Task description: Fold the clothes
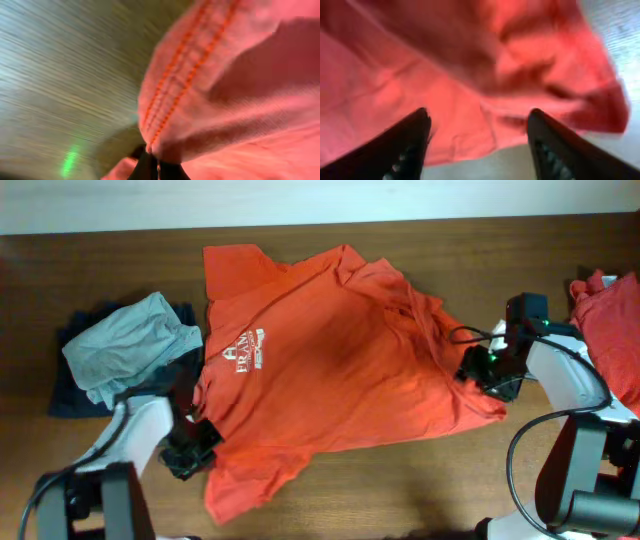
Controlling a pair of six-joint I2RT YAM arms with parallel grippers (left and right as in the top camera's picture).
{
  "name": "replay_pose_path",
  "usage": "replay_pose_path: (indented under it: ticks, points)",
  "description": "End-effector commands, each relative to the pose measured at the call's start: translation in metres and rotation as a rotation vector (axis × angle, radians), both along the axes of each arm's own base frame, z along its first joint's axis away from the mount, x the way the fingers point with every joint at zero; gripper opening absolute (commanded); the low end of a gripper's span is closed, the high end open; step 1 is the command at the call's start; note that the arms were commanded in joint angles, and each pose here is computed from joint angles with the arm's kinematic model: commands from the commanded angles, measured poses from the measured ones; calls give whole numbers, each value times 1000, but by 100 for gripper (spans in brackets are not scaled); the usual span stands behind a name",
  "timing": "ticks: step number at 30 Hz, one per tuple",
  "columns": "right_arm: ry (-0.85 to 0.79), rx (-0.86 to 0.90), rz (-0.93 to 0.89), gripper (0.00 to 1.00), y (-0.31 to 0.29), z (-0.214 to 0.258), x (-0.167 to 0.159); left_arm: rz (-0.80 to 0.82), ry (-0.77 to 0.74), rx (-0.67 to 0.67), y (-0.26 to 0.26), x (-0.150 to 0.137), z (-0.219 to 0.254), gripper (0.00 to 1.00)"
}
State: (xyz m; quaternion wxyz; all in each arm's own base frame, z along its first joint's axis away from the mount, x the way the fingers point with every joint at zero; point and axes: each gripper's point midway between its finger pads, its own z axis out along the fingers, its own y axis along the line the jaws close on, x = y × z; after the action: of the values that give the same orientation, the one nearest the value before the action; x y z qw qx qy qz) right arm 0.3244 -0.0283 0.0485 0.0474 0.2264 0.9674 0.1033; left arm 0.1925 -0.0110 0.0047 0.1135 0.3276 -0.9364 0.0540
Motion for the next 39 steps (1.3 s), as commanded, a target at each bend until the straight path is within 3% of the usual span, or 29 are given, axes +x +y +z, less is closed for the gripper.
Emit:
replay_pose_path:
  ticks: [1, 4, 6, 12, 18, 20, 22, 24, 31, 39]
  points:
    - [-29, 51, 64, 50, 23, 2, 0, 39, -60, -1, 11, 5, 9, 1]
    - [-46, 84, 175, 51, 45, -4, -3, 46, -80, 0, 17, 8, 10, 1]
    - [-49, -4, 219, 67, 44, -9, -1, 38, -81, 1, 18, 8, 10, 0]
    - [-80, -103, 296, 65, 48, -13, 6, 39, -93, 0, 18, 11, 10, 1]
    - [-68, -238, 277, 59, 38, -35, 2, 18, -97, -10, 17, 11, 10, 0]
    - [-49, -263, 274, 50, 33, -41, -1, 18, -96, -10, 17, 11, 10, 0]
    - [-33, -304, 251, 30, 25, -43, -2, 18, -97, -10, 17, 11, 10, 1]
    - [-27, -365, 200, 20, 13, -41, -2, 10, -98, -11, 17, 11, 10, 1]
    - [-20, -415, 117, 17, -12, -26, 4, -3, -97, -13, 17, 10, 10, 0]
    - [-19, -407, -134, 18, -69, -17, 3, -4, -96, -11, 17, 10, 10, 0]
